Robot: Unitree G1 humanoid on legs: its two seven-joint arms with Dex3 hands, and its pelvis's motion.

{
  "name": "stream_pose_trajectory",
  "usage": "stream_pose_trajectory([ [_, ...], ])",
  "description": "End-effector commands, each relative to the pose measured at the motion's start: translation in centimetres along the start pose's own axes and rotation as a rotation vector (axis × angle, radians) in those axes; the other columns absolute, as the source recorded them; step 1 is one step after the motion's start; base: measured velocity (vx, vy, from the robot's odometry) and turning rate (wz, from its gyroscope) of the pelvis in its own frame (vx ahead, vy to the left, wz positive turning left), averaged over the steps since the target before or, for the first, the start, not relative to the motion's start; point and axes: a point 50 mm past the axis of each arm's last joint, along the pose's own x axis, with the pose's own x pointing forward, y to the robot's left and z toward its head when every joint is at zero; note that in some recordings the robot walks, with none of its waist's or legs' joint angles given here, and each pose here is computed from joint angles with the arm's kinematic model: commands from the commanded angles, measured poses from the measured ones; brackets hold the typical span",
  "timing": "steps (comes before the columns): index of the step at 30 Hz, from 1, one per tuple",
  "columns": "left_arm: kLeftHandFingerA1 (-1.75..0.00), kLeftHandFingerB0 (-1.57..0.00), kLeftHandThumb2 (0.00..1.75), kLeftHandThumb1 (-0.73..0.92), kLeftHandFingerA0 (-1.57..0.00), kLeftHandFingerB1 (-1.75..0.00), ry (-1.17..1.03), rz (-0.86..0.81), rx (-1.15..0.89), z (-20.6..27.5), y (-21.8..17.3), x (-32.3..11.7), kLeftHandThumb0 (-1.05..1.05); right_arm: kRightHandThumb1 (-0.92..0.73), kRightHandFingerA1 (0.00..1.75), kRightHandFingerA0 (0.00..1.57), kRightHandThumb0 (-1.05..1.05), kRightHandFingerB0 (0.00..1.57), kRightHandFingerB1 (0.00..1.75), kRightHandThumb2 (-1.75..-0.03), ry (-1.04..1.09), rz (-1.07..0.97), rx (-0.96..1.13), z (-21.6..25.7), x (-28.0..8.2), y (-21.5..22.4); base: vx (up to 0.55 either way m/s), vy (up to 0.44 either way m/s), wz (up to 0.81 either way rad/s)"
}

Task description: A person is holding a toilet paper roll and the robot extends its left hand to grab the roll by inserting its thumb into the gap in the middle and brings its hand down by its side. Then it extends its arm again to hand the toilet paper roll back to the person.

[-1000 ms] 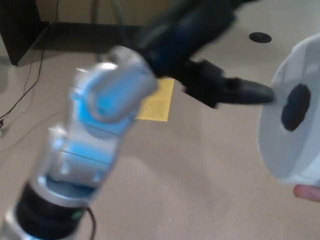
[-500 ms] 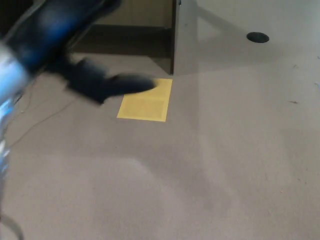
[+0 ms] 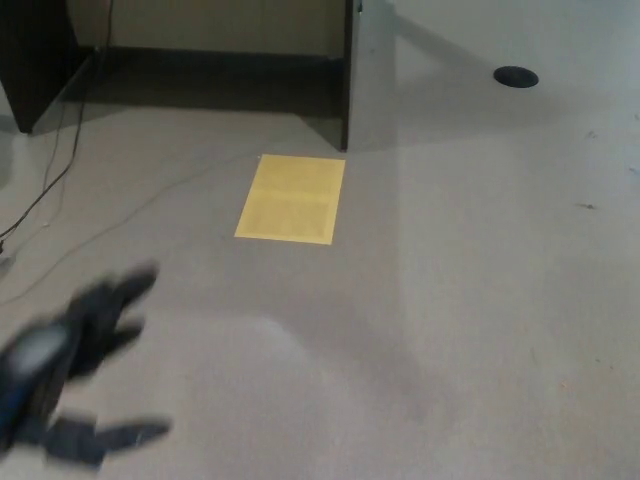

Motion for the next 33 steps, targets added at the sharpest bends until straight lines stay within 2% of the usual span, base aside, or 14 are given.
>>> stream_pose_trajectory([
  [1, -0.33, 0.0, 0.66, 0.27, -0.01, -0.18, 0.41, 0.323, 0.112, -15.2, -0.8, -7.7, -0.36, -0.54, 0.65, 0.59, -0.43, 0.39, 0.52, -0.86, 0.046, -0.04, 0.024, -0.8, -0.2, -1.5, 0.0, 0.0, 0.0],
  [5, -0.27, 0.0, 0.65, 0.25, 0.0, -0.25, 0.372, 0.31, 0.075, -15.4, -0.9, -7.2, -0.26, -0.67, 0.61, 0.65, -0.38, 0.46, 0.41, -0.6, 0.043, -0.046, 0.0, -0.7, -0.2, -1.7, 0.0, 0.0, 0.0],
  [13, -0.33, 0.0, 0.62, 0.29, -0.04, -0.15, 0.402, 0.338, -0.058, -16.3, -1.1, -7.5, -0.28, -0.67, 0.61, 0.63, -0.39, 0.44, 0.41, -0.6, 0.037, -0.039, -0.007, -0.9, -0.3, -1.6, 0.0, 0.0, 0.0],
  [14, -0.32, 0.0, 0.64, 0.25, 0.0, -0.18, 0.399, 0.338, -0.065, -16.3, -1.0, -7.3, -0.29, -0.54, 0.67, 0.58, -0.43, 0.38, 0.53, -0.87, 0.034, -0.04, 0.0, -0.7, -0.2, -1.8, 0.0, 0.0, 0.0],
  [15, -0.33, 0.0, 0.64, 0.26, -0.01, -0.18, 0.394, 0.339, -0.068, -16.2, -0.9, -7.1, -0.3, -0.68, 0.59, 0.62, -0.38, 0.45, 0.4, -0.6, 0.033, -0.04, 0.005, -0.5, -0.1, -1.9, 0.0, 0.0, 0.0],
  [17, -0.35, 0.0, 0.64, 0.28, -0.04, -0.17, 0.386, 0.349, -0.075, -16.2, -0.8, -7.0, -0.29, -0.69, 0.57, 0.62, -0.38, 0.45, 0.4, -0.6, 0.033, -0.039, 0.006, -0.4, -0.1, -2.0, 0.0, 0.0, 0.0],
  [18, -0.34, -0.03, 0.63, 0.27, -0.03, -0.14, 0.383, 0.353, -0.07, -16.2, -0.8, -7.0, -0.31, -0.55, 0.66, 0.58, -0.43, 0.39, 0.53, -0.87, 0.033, -0.041, 0.002, -0.4, -0.1, -2.0, 0.0, 0.0, 0.0],
  [19, -0.36, -0.04, 0.64, 0.28, -0.04, -0.13, 0.384, 0.356, -0.062, -16.2, -0.8, -7.0, -0.33, -0.69, 0.56, 0.63, -0.39, 0.45, 0.4, -0.6, 0.034, -0.043, 0.002, -0.3, -0.1, -2.0, 0.0, 0.0, 0.0],
  [20, -0.34, 0.0, 0.64, 0.28, -0.03, -0.15, 0.379, 0.343, -0.052, -16.1, -0.8, -6.9, -0.34, -0.55, 0.65, 0.57, -0.44, 0.39, 0.53, -0.87, 0.033, -0.045, -0.004, -0.3, -0.1, -2.1, 0.0, 0.0, 0.0],
  [21, -0.33, 0.0, 0.65, 0.28, -0.02, -0.16, 0.377, 0.339, -0.044, -16.1, -0.7, -6.9, -0.35, -0.68, 0.56, 0.63, -0.39, 0.45, 0.4, -0.6, 0.032, -0.045, -0.004, -0.4, -0.1, -2.2, 0.0, 0.0, 0.0],
  [23, -0.33, 0.0, 0.65, 0.3, -0.05, -0.17, 0.373, 0.338, -0.043, -16.1, -0.5, -6.8, -0.34, -0.54, 0.66, 0.58, -0.45, 0.38, 0.53, -0.86, 0.029, -0.044, -0.002, -0.3, -0.1, -2.1, 0.0, 0.0, 0.0],
  [30, -0.31, 0.0, 0.52, 0.4, -0.09, -0.24, 0.346, 0.378, -0.035, -15.8, 0.1, -6.1, -0.31, -0.54, 0.66, 0.6, -0.44, 0.39, 0.52, -0.86, 0.02, -0.062, 0.002, 0.5, 0.2, -2.7, 0.0, 0.0, 0.0],
  [32, -0.39, 0.0, 0.68, 0.27, -0.01, -0.26, 0.363, 0.379, -0.025, -16.1, -0.2, -6.5, -0.33, -0.54, 0.66, 0.59, -0.44, 0.38, 0.52, -0.86, 0.024, -0.056, 0.001, 0.2, 0.1, -2.5, 0.0, 0.0, 0.0],
  [33, -0.29, -0.01, 0.54, 0.41, -0.07, -0.22, 0.36, 0.377, -0.026, -16.1, -0.2, -6.5, -0.31, -0.54, 0.66, 0.6, -0.44, 0.38, 0.52, -0.85, 0.019, -0.057, -0.001, 0.2, 0.1, -2.5, 0.0, 0.0, 0.0],
])
